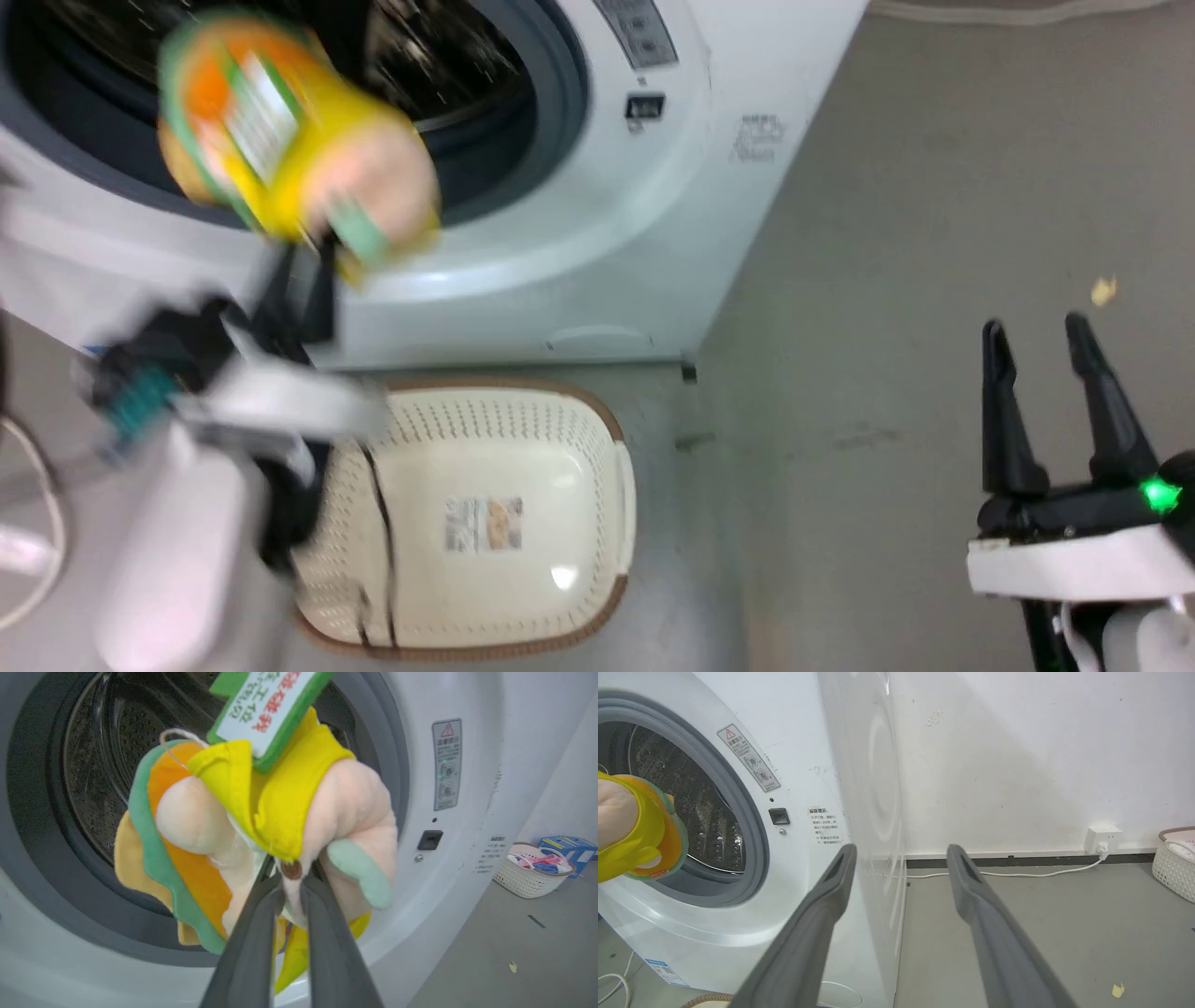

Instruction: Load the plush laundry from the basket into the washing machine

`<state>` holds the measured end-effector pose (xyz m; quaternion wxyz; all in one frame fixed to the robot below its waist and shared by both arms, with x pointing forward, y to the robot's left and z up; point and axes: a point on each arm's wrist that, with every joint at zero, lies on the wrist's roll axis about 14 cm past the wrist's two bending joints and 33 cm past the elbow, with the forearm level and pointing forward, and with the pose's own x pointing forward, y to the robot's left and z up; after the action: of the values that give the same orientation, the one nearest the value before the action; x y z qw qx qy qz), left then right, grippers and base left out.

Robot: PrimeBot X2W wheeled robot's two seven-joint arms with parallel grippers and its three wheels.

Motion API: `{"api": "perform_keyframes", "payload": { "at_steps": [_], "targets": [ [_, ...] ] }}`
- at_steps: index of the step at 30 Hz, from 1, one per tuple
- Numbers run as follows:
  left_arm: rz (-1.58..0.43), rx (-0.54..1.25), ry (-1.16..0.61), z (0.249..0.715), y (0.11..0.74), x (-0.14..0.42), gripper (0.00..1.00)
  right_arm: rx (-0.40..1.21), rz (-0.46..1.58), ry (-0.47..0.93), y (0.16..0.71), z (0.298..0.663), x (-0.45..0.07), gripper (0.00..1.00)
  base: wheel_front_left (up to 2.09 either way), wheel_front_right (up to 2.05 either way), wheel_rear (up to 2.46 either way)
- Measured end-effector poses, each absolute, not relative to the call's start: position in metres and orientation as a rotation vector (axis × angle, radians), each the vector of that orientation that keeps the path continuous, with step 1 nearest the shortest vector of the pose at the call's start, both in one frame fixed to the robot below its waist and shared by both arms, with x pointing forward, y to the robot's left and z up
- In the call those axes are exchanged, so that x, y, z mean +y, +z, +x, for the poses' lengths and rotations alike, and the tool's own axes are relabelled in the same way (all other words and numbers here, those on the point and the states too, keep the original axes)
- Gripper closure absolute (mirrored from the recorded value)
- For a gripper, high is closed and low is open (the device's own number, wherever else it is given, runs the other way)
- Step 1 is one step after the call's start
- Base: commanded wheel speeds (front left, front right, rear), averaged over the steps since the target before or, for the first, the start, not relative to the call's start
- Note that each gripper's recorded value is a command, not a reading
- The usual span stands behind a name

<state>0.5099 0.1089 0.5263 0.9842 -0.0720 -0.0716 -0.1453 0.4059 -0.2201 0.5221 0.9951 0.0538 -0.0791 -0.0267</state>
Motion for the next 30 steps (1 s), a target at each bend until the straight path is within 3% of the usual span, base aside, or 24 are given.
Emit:
{"api": "perform_keyframes", "payload": {
  "at_steps": [7, 16, 24, 30],
  "targets": [
    [-0.061, -0.096, -0.294, 0.605, 0.531, 0.117, 1.0, -0.095, 0.104, -0.105, 0.493, 0.426, -0.238, 0.0, 0.0, 0.0, 0.0],
    [0.057, 0.149, -0.295, 0.708, 0.471, 0.106, 1.0, 0.021, 0.104, -0.198, 0.445, 0.433, -0.268, 0.0, 0.0, 0.0, 0.0],
    [0.176, 0.437, -0.271, 0.747, 0.383, 0.104, 1.0, 0.093, 0.102, -0.238, 0.42, 0.431, -0.28, 0.0, 0.0, 0.0, 0.0],
    [0.211, 0.52, -0.272, 0.753, 0.358, 0.102, 1.0, 0.099, 0.095, -0.245, 0.418, 0.431, -0.283, 0.0, 0.0, 0.0, 0.0]
  ]
}}
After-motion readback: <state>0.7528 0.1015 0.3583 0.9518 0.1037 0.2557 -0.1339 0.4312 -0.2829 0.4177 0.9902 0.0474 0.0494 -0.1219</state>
